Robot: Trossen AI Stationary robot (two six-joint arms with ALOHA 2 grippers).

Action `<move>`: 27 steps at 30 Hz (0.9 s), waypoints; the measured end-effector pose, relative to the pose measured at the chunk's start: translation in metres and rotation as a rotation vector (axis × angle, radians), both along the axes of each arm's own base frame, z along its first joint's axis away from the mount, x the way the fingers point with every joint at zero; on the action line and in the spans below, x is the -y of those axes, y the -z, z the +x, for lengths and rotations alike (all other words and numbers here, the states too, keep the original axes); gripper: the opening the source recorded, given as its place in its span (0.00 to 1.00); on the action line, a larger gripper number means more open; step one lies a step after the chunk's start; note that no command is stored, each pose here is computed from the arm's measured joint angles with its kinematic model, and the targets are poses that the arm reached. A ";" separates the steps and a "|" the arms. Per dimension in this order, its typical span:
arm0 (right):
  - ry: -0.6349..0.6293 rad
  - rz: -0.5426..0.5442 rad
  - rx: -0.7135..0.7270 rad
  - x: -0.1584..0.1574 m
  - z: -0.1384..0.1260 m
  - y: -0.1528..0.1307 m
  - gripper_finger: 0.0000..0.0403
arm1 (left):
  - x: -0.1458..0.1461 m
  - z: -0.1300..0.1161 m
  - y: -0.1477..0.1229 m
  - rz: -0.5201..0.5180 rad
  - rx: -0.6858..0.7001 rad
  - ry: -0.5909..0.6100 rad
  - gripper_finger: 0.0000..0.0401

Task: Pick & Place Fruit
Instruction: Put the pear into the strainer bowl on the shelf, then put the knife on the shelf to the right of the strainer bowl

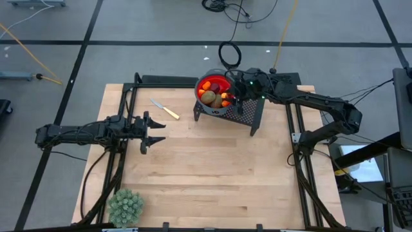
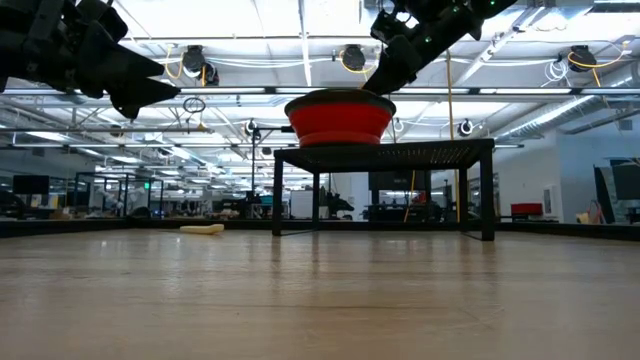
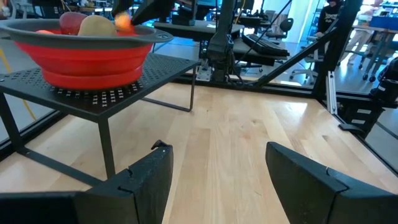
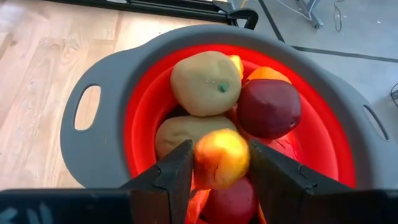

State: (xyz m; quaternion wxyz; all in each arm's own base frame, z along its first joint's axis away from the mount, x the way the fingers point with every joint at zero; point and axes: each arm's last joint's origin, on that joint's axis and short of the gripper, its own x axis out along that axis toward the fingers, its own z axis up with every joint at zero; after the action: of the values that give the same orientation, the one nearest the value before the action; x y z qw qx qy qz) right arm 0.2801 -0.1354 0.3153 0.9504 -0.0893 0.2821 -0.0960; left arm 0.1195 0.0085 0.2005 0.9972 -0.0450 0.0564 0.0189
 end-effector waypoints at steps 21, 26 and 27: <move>-0.025 0.046 0.219 -0.041 -0.025 -0.049 0.21 | 0.000 0.000 0.000 -0.030 0.000 -0.003 0.64; -0.051 0.091 0.228 -0.060 -0.043 -0.062 0.04 | 0.000 0.000 0.000 -0.028 -0.002 -0.002 0.64; -0.055 0.100 0.234 -0.064 -0.047 -0.064 0.02 | 0.000 0.000 0.000 -0.028 -0.002 -0.002 0.64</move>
State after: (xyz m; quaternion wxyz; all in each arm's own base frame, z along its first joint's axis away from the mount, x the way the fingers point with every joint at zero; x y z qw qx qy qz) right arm 0.2327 -0.0714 0.3794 0.9823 -0.0379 0.1712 -0.0653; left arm 0.1196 0.0084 0.2003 0.9964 -0.0588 0.0575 0.0192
